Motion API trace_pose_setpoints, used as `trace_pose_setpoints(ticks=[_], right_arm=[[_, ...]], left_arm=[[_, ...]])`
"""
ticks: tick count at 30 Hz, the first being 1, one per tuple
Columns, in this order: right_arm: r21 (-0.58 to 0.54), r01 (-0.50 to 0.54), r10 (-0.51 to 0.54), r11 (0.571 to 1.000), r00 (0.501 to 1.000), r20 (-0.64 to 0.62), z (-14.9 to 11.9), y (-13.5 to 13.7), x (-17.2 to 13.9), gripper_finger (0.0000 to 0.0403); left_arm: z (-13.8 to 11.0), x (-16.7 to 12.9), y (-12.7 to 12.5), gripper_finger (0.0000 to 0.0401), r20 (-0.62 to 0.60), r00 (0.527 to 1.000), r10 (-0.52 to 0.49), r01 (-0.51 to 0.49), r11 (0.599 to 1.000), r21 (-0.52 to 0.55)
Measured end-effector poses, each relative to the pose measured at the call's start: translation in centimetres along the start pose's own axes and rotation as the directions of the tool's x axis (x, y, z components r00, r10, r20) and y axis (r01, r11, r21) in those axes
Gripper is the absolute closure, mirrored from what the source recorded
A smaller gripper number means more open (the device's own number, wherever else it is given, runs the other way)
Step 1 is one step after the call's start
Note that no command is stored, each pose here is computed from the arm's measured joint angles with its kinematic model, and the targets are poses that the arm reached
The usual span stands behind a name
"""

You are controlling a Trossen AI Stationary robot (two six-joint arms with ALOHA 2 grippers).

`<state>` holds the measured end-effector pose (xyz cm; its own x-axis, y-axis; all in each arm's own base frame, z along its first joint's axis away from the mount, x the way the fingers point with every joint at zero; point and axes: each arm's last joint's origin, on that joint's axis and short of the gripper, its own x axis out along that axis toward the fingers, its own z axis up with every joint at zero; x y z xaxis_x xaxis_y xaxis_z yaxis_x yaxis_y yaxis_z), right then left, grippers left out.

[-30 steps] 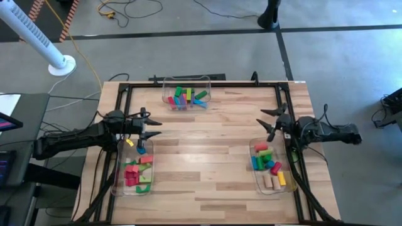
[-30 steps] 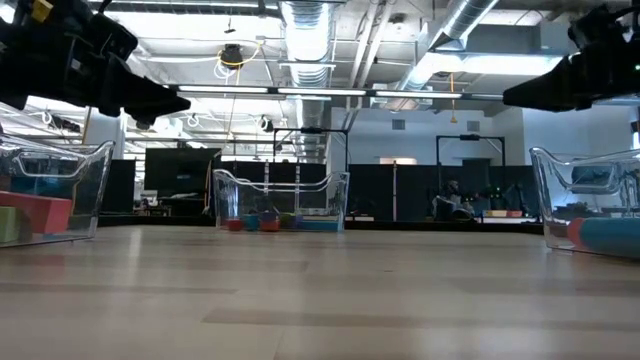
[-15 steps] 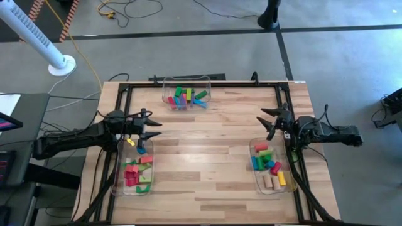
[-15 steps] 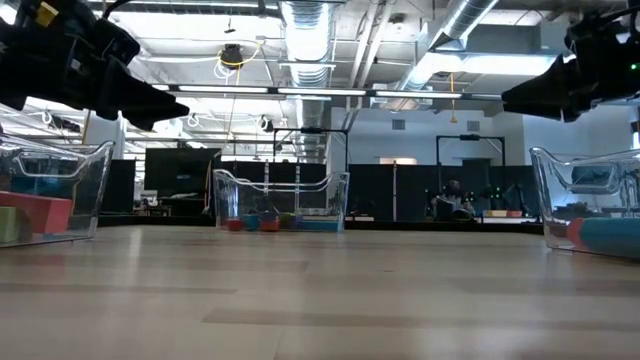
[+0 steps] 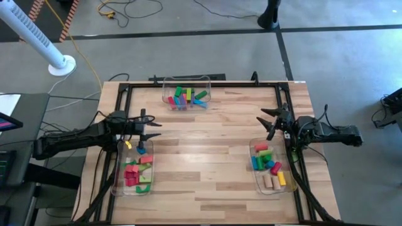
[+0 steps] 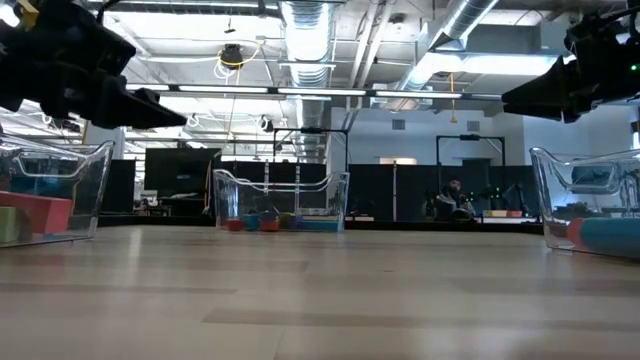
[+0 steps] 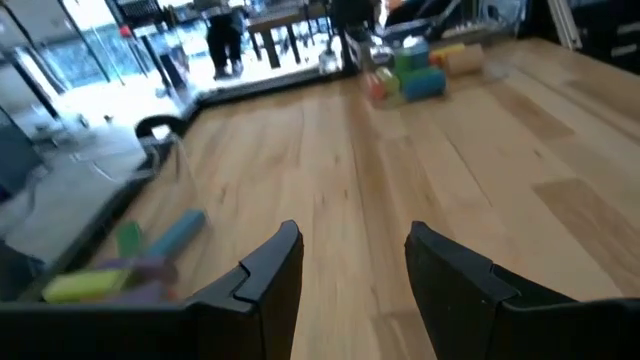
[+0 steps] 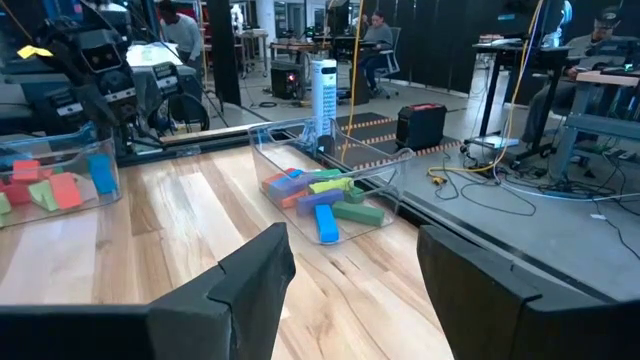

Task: Sort blocks by size
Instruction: Return to Home Position

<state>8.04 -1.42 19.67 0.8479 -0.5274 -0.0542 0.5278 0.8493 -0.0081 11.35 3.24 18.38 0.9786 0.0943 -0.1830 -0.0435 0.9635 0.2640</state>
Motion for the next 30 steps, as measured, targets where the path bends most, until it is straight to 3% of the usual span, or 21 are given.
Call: trace_pose_setpoints(ticks=[14,30], right_arm=[[0.0,0.0,0.0,1.0,1.0,0.0,0.0,0.0,0.0,0.0153],[0.0,0.0,0.0,1.0,1.0,0.0,0.0,0.0,0.0,0.0153]], left_arm=[[-1.7,-0.2,-0.6,0.0234,-0.178,0.982,-0.068,0.048,0.992,-0.115],[-1.8,-0.2,-0.7,0.0234,-0.187,0.98,-0.067,0.001,0.944,-0.331]])
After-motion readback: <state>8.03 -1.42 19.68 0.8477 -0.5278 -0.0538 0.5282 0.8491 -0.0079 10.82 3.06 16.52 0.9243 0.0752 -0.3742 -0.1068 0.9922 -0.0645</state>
